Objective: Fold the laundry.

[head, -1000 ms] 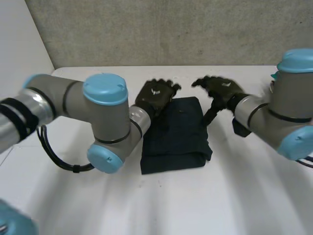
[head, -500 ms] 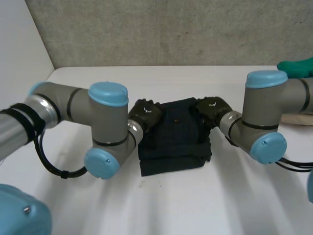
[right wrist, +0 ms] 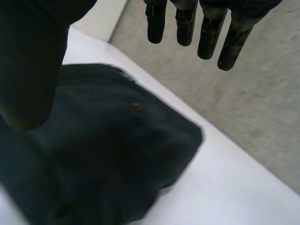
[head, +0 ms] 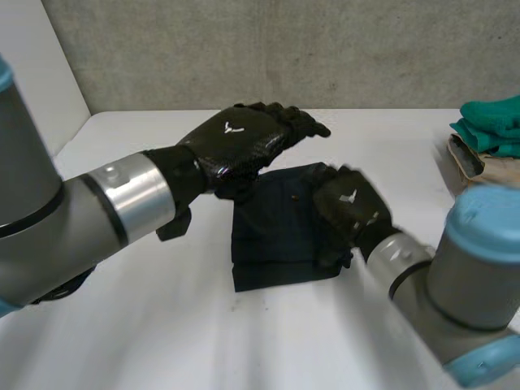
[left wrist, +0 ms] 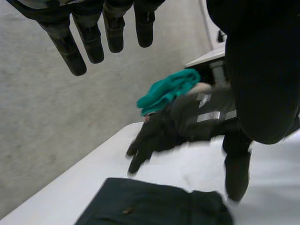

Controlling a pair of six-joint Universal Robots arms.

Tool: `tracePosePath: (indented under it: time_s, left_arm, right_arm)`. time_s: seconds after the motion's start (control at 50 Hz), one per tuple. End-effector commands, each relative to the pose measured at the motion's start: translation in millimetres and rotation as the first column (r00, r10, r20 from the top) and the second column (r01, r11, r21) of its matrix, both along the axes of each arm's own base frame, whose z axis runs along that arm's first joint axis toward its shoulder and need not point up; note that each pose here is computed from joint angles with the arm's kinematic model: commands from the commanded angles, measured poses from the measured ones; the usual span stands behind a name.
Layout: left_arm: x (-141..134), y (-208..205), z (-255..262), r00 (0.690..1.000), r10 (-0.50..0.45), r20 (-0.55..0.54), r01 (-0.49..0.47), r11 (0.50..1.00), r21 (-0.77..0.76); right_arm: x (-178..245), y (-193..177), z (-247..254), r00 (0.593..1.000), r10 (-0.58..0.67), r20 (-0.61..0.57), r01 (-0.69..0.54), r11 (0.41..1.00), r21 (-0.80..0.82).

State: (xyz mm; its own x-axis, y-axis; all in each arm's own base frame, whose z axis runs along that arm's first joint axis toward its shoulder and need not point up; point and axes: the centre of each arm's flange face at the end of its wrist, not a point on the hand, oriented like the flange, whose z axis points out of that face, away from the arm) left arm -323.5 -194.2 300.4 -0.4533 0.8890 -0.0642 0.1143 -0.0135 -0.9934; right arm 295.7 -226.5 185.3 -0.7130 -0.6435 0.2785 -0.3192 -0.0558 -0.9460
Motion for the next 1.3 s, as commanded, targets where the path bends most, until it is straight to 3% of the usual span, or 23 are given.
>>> tracePosePath:
  time_s: [0.02, 0.22, 0.42, 0.86, 1.06, 1.2, 1.3]
  left_arm:
    - [7, 7, 3, 0.999, -0.053, -0.010, 0.054, 0.999, 0.002]
    - [8, 5, 3, 0.999, -0.049, -0.014, 0.049, 0.999, 0.001]
    - [8, 4, 3, 0.999, -0.047, -0.015, 0.047, 0.999, 0.004]
    - [13, -4, 3, 1.000, -0.021, -0.017, 0.021, 1.000, 0.004]
    - [18, -5, 12, 1.000, -0.004, -0.030, 0.003, 1.000, -0.019]
    - [20, -4, 17, 0.999, 0.000, -0.037, -0.001, 0.999, -0.032]
    - [21, -4, 16, 0.999, 0.002, -0.035, -0.003, 1.000, -0.030]
  right_arm:
    - [16, 6, -53, 0.998, 0.051, -0.026, -0.051, 0.999, -0.002]
    - [33, -14, -84, 0.990, 0.067, -0.124, -0.083, 0.988, -0.127]
    - [51, -43, -80, 0.996, -0.012, -0.089, -0.006, 0.979, -0.206]
    - [79, -84, -77, 0.996, 0.052, -0.072, -0.065, 0.979, -0.192]
    - [66, -139, 13, 0.997, -0.019, 0.072, 0.046, 0.915, -0.401]
    - [26, -174, 91, 0.985, 0.030, 0.168, 0.064, 0.847, -0.528]
    - [-32, -205, 141, 0.971, 0.058, 0.230, 0.099, 0.783, -0.615]
